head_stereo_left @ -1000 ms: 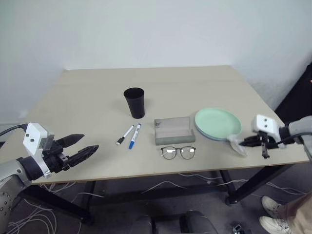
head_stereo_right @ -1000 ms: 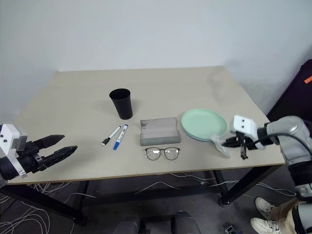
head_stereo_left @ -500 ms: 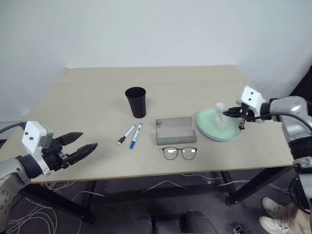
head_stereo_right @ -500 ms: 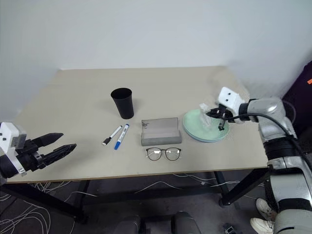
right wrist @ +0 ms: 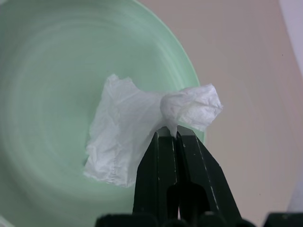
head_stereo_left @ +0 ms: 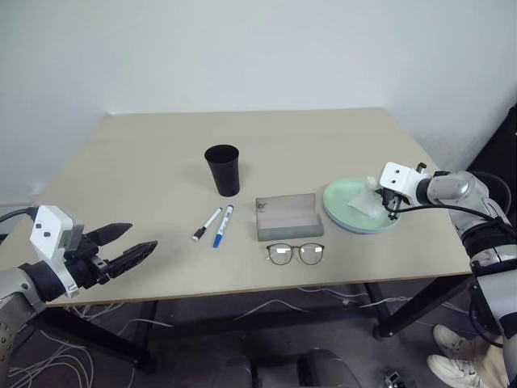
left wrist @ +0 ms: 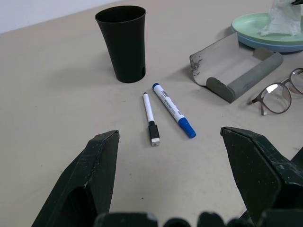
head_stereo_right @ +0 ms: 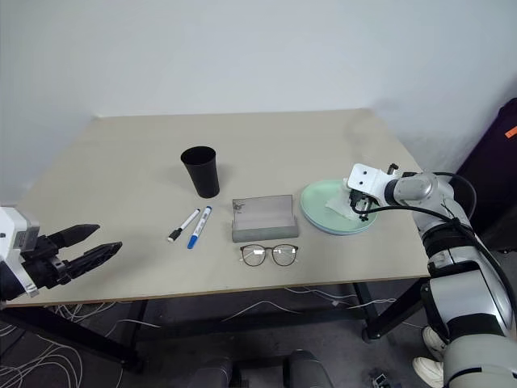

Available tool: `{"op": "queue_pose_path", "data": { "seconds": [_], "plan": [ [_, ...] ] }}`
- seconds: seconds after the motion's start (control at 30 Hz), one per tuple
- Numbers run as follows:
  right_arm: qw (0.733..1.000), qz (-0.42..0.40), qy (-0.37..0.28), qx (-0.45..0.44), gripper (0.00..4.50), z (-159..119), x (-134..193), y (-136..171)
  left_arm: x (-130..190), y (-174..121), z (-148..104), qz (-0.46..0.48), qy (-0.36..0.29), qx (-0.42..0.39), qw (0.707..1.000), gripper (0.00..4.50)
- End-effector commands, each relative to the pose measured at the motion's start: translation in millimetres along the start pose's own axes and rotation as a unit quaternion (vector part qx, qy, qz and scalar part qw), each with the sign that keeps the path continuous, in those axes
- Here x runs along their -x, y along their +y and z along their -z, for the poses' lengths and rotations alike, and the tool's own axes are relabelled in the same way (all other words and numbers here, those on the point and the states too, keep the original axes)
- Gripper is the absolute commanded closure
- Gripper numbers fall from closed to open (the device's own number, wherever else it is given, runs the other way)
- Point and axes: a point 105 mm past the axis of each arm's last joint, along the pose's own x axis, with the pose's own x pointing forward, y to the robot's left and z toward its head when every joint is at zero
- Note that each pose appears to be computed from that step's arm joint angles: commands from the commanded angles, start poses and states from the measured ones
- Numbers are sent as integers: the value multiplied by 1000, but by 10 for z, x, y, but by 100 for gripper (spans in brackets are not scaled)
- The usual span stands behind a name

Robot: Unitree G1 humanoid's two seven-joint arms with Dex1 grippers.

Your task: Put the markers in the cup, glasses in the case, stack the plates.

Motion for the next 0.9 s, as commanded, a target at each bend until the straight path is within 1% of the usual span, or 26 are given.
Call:
{"op": "queue_pose_path", "data": {
  "seconds": [0.03, 0.13, 0.2, 0.23, 0.3, 0.4, 0.5, 0.57, 0.6, 0.73, 0.83, 0.9],
  "plan": [
    [1000, -1, -15, 16, 390, -103, 39, -64, 15, -10, -123, -2, -13, -24, 1000, 86],
    [1000, -5, -18, 16, 294, -113, 45, -53, 10, -6, -125, -2, -14, -24, 1000, 86],
    [999, -21, -31, 11, 227, -144, 76, -24, -2, -9, -127, -1, -13, -25, 1000, 86],
    [999, -27, -37, 7, 186, -160, 93, -18, -6, -10, -126, 0, -12, -25, 1000, 86],
    [998, -30, -56, -10, 120, -209, 165, -62, -19, -9, -124, 1, -10, -27, 1000, 86],
    [996, -25, -79, -32, 120, -274, 317, -190, -29, -7, -136, 4, -9, -30, 1000, 86],
    [996, -10, -82, -30, 120, -280, 463, -317, -40, -1, -151, 7, -8, -32, 999, 86],
    [996, 9, -83, -34, 120, -281, 651, -490, -67, -6, -169, 15, -5, -37, 999, 86],
    [996, 6, -87, -36, 120, -295, 723, -521, -86, -12, -176, 19, -4, -39, 999, 86],
    [990, -77, -117, -25, 120, -393, 911, -343, -218, -89, -202, 49, 2, -43, 998, 86],
    [981, -143, -130, -24, 120, -432, 958, -100, -400, -189, -167, 79, 24, -51, 995, 86],
    [976, -174, -130, -25, 120, -445, 948, 48, -517, -254, -164, 98, 31, -58, 993, 86]
  ]
}}
